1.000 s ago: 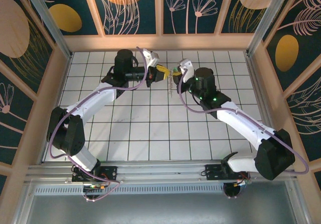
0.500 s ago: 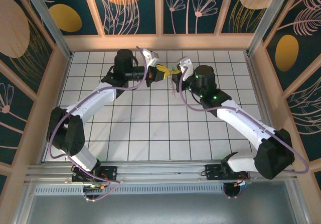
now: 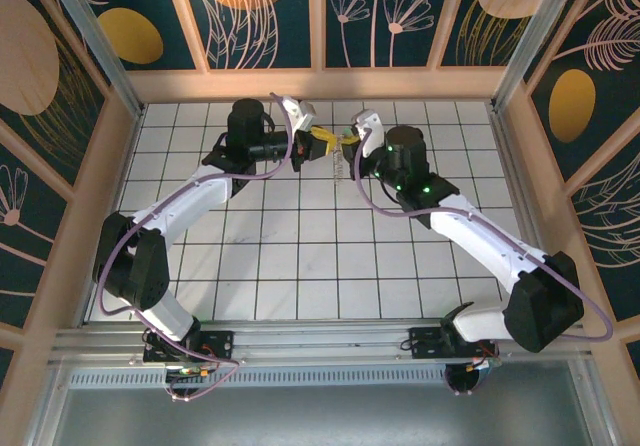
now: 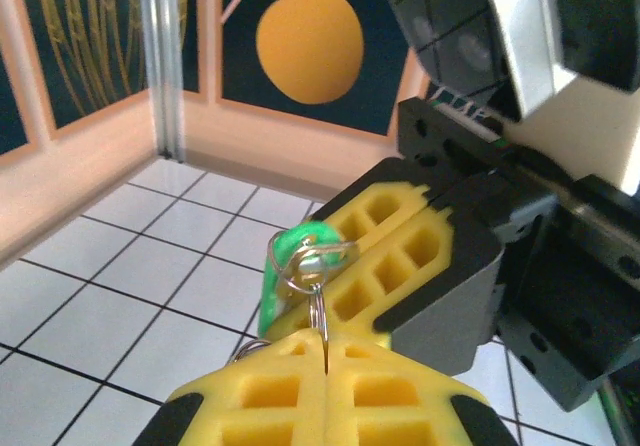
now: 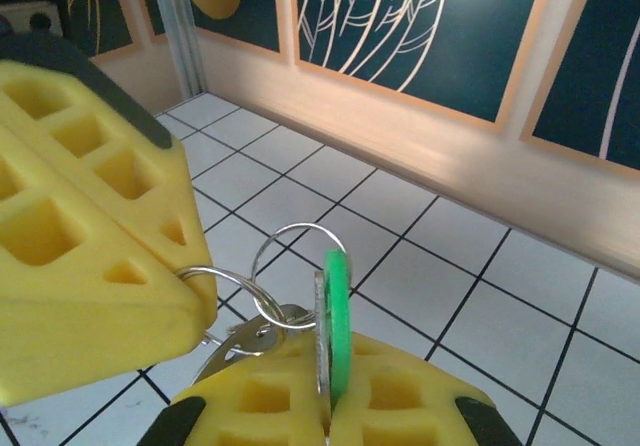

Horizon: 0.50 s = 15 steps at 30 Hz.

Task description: Put the keys on the keyring

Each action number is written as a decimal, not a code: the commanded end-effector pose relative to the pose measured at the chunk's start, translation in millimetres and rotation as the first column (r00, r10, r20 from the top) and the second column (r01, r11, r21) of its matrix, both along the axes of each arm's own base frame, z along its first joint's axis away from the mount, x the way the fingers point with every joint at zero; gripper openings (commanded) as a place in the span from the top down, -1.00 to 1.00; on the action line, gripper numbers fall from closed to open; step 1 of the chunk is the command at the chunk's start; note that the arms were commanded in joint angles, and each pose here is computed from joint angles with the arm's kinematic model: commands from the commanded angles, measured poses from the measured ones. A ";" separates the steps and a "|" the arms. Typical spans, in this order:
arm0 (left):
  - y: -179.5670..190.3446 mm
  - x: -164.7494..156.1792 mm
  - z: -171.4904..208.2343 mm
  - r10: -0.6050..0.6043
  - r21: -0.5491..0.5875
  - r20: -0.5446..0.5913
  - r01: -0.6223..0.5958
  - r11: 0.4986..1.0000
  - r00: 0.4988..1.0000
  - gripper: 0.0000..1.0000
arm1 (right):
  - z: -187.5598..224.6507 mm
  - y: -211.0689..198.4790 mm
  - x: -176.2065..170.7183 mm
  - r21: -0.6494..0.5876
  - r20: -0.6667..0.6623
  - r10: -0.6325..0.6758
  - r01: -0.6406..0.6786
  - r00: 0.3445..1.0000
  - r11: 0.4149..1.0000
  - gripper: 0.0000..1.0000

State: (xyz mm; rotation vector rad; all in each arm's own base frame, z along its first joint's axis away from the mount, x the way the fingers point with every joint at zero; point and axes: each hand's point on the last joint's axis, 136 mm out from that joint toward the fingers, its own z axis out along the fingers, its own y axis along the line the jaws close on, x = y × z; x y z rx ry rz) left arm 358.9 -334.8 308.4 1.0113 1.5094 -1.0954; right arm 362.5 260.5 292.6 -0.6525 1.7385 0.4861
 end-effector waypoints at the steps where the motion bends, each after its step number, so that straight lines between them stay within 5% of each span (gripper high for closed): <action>1: 3.8 0.6 20.3 0.057 -0.051 0.043 -0.055 0.997 0.997 0.75 | 16.9 -9.7 16.4 0.015 0.021 -0.065 0.064 0.998 0.998 1.00; 10: 27.2 13.7 30.2 0.226 -0.096 0.057 -0.220 0.971 0.972 0.01 | 2.3 -13.5 34.2 -0.005 -0.022 -0.087 0.087 0.996 0.996 1.00; 15: 50.6 28.7 35.3 0.353 -0.146 0.023 -0.346 0.927 0.935 -0.13 | -8.9 -6.2 48.2 -0.011 -0.047 -0.079 0.078 0.996 0.997 1.00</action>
